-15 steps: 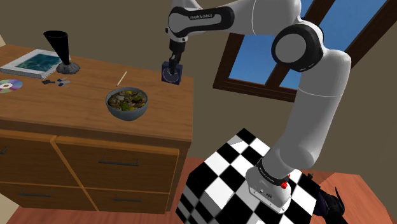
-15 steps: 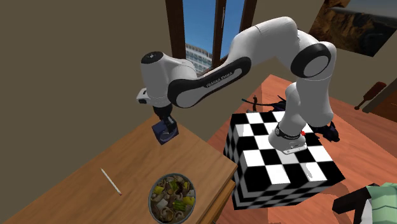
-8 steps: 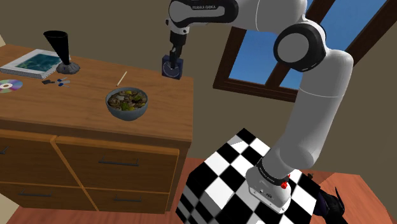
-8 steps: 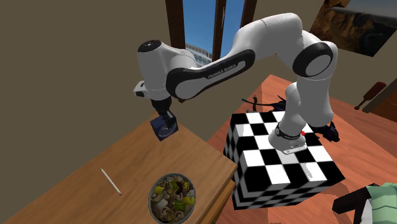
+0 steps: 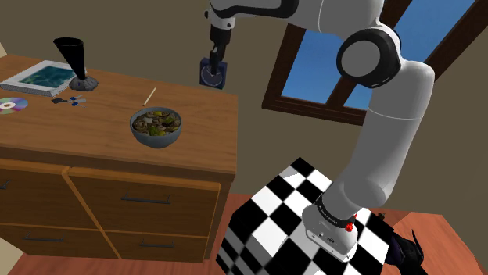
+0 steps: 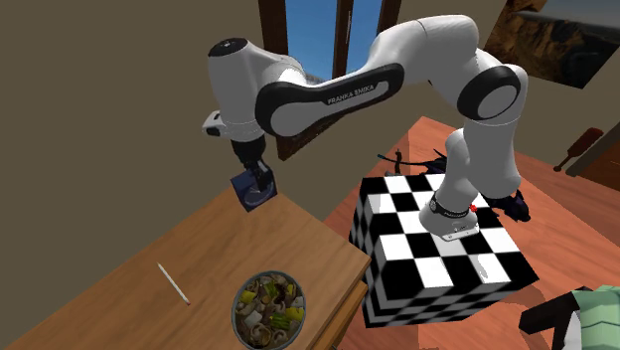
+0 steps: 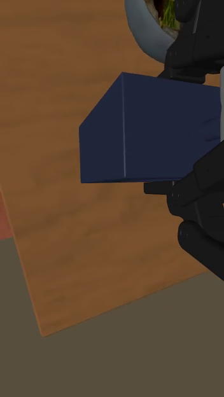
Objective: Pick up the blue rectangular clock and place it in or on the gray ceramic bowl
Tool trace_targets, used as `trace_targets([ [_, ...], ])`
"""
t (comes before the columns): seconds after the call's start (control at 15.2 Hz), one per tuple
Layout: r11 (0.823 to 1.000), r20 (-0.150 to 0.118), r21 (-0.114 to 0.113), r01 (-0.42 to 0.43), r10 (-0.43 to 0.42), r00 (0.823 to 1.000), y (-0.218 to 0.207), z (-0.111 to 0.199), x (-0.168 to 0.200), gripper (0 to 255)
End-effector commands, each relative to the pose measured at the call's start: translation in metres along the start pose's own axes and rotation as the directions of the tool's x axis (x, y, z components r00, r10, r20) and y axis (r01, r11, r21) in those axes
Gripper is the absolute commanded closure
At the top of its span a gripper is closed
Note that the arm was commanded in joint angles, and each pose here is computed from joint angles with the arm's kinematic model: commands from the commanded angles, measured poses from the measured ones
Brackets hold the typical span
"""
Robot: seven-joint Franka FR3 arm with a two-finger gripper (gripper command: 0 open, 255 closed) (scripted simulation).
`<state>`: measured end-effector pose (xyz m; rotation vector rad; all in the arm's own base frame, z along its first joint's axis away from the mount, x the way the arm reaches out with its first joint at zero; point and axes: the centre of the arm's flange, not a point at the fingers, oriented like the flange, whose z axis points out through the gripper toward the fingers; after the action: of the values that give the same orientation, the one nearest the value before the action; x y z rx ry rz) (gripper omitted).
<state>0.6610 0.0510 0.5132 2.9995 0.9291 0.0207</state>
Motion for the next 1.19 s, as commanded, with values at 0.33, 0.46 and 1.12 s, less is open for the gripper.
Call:
trace_targets([
  [0.33,1.000,0.000,0.000,0.000,0.000,1.000,-0.070,-0.010,0.036,255],
  [0.46,1.000,0.000,0.000,0.000,0.000,1.000,-0.094,-0.012,0.048,255],
  [1.12,1.000,0.000,0.000,0.000,0.000,1.000,-0.211,-0.022,0.108,255],
])
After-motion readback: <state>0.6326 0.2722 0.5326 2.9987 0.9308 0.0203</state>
